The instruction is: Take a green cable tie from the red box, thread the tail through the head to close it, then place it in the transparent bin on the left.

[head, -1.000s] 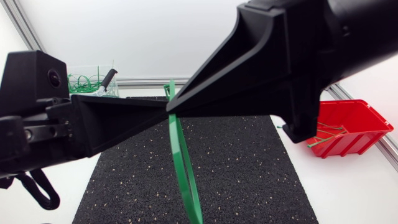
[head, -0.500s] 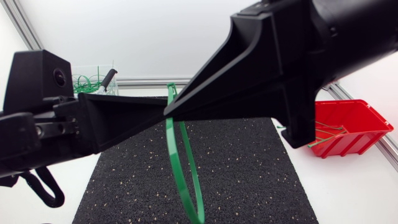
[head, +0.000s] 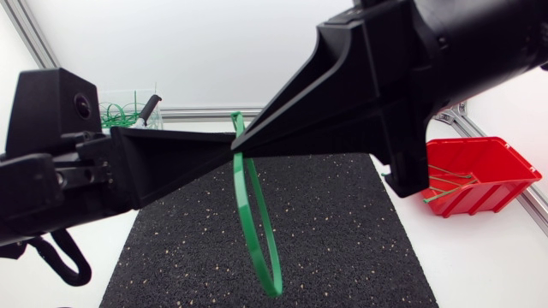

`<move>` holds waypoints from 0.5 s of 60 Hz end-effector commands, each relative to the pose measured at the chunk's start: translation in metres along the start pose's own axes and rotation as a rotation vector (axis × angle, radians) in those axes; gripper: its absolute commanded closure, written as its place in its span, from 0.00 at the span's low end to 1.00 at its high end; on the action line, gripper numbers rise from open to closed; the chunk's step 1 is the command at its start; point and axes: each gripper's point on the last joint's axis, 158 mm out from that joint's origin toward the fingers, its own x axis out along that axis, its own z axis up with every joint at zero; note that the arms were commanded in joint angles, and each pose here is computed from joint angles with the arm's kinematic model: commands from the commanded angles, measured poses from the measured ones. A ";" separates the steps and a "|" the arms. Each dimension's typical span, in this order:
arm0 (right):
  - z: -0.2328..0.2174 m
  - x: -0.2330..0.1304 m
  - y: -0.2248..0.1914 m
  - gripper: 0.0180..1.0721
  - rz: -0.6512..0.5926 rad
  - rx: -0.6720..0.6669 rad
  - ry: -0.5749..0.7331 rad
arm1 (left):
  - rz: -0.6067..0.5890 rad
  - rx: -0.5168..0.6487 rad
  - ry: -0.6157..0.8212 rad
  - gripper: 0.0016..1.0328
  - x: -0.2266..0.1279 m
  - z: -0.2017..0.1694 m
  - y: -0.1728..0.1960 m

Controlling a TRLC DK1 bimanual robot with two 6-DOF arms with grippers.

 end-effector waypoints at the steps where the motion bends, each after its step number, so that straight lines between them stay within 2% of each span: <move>1: 0.003 0.004 -0.006 0.95 -0.011 0.054 0.011 | -0.008 0.019 -0.001 0.97 0.000 -0.003 -0.001; 30: 0.011 0.003 -0.010 0.95 -0.001 0.068 0.005 | 0.002 0.043 0.006 0.97 0.004 -0.007 0.000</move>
